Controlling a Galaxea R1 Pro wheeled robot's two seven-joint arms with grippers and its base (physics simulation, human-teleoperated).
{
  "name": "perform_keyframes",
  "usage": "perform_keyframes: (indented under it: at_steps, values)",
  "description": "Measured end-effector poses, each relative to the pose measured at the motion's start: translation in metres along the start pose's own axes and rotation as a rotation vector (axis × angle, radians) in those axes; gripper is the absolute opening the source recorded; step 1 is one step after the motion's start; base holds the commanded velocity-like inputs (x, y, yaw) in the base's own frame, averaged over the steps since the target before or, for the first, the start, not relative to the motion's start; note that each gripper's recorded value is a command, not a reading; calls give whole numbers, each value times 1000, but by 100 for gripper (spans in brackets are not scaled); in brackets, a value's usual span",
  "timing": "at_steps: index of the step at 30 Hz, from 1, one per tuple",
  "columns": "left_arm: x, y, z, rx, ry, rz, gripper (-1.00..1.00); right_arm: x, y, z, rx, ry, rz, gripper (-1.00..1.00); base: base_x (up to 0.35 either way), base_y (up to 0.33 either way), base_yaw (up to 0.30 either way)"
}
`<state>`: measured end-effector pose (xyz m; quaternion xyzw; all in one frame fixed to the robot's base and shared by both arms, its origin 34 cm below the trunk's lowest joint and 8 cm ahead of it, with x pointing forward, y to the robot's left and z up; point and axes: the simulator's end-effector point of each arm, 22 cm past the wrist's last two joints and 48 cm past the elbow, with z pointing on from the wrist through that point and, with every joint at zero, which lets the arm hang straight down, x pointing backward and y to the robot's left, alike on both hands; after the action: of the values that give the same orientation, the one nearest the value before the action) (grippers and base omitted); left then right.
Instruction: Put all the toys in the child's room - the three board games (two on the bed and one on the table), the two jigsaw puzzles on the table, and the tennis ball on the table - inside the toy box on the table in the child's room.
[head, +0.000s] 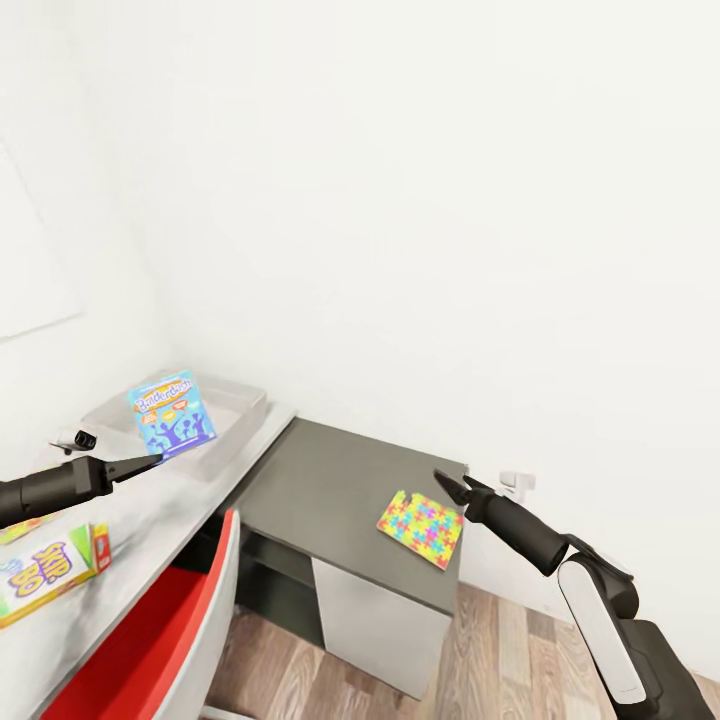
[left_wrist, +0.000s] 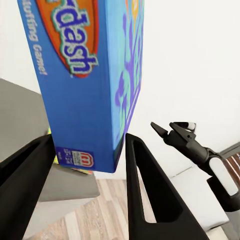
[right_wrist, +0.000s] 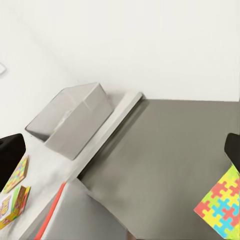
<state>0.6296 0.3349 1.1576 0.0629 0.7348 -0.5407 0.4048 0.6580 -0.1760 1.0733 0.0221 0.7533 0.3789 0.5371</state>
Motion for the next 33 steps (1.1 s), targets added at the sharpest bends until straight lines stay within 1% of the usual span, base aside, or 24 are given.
perform_keyframes:
  at_steps: [8,17,22,27,33]
  values:
    - [-3,-6,-2,5,-5,12,-100,-7,3,-2,-1,-13,-5,100,295,2,0]
    - [-5,-11,-3,8,-9,21,-100,-11,4,-5,1,-20,-8,100,279,93,0]
    - [-5,-11,-3,8,-9,21,-100,-19,-4,-9,20,-38,-1,100,195,52,0]
    - [-5,-11,-2,9,-9,20,-100,-21,-7,-10,25,-45,0,100,231,46,0]
    - [-6,-12,-2,13,-10,18,-100,-21,-7,-10,26,-43,1,100,53,4,0]
